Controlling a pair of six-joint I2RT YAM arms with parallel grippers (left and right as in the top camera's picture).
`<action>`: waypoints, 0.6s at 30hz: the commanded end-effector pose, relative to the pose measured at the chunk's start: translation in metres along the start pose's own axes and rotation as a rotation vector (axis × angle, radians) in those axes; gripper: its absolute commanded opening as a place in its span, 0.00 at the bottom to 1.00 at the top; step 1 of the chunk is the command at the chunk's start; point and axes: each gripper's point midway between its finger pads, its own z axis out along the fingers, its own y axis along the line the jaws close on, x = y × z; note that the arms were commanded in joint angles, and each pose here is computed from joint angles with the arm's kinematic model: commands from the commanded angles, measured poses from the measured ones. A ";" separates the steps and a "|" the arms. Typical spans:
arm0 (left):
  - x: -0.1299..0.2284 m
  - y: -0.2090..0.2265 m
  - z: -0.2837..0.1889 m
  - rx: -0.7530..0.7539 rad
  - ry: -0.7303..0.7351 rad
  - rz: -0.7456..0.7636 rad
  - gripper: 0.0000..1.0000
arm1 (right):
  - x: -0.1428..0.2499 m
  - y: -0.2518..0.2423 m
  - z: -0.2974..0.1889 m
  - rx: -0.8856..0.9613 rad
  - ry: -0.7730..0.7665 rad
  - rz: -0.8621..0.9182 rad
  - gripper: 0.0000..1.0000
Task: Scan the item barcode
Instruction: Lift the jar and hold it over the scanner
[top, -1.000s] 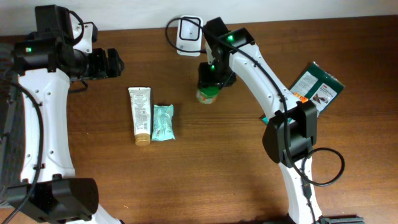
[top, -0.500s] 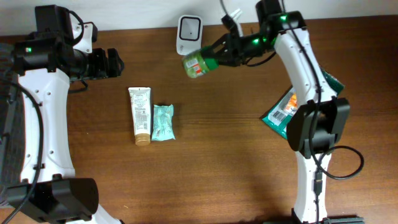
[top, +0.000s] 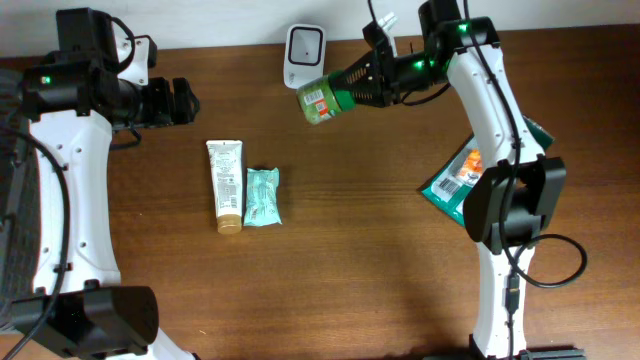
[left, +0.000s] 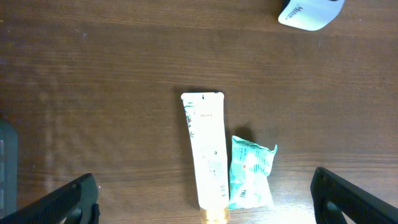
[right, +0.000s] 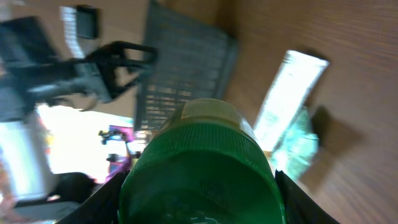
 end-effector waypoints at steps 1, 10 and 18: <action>-0.005 0.001 -0.006 -0.003 -0.021 0.011 0.99 | 0.005 -0.020 0.022 0.240 0.046 -0.072 0.47; -0.005 0.001 -0.006 -0.003 -0.021 0.011 0.99 | -0.040 -0.088 0.039 1.007 -0.031 -0.399 0.47; -0.005 0.001 -0.006 -0.002 -0.021 0.012 0.99 | -0.122 -0.058 0.031 1.248 -0.227 -0.854 0.38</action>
